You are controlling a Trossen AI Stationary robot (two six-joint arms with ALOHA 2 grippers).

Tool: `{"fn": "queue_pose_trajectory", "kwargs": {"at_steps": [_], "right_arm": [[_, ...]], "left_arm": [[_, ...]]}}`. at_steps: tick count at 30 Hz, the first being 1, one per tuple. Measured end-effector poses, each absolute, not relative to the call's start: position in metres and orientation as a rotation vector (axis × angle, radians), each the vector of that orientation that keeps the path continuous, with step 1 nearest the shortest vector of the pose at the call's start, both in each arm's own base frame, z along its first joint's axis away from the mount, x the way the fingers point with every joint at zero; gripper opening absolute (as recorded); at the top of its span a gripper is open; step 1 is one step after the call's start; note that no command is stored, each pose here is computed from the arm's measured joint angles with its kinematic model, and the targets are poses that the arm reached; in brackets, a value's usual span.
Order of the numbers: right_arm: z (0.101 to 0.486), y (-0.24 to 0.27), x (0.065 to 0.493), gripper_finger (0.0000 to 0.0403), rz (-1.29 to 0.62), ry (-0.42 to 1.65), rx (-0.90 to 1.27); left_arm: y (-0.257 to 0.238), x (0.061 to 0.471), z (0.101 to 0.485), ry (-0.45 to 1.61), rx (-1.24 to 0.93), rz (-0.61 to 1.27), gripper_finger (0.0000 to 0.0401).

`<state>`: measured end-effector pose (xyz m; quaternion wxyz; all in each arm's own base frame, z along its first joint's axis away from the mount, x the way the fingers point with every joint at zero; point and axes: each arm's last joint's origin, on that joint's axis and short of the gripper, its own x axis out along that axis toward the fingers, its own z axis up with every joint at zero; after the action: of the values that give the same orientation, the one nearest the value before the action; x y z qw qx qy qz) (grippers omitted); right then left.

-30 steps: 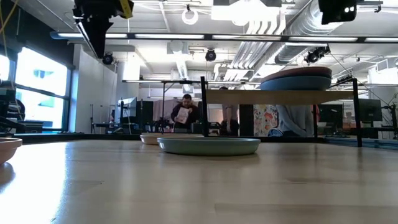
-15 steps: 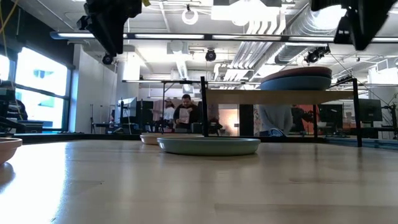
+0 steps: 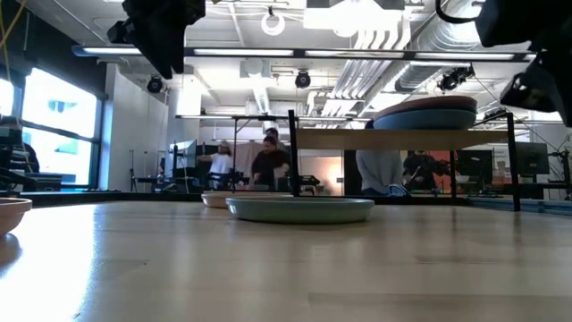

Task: Place and stack plates onto a shelf
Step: Put the white plate on the shelf

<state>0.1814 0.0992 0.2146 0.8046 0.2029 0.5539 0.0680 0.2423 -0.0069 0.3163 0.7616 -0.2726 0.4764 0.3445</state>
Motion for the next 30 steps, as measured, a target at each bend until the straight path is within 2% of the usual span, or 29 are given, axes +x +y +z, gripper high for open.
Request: {"fn": "queue_pose_trajectory", "kwargs": {"at_steps": [11, 20, 30], "right_arm": [[0.190, 0.109, 0.175, 0.0103, 0.176, 1.176, 0.250], [0.166, 0.114, 0.183, 0.0103, 0.132, 1.255, 0.117], [0.139, 0.119, 0.190, 0.0103, 0.136, 1.368, 0.067]], "left_arm": [[-0.008, 0.242, 0.316, 1.037, -0.640, 0.752, 0.0115], [-0.008, 0.242, 0.316, 1.031, -0.653, 0.760, 0.0115], [-0.008, 0.242, 0.316, 1.032, -0.653, 0.760, 0.0115]]}}
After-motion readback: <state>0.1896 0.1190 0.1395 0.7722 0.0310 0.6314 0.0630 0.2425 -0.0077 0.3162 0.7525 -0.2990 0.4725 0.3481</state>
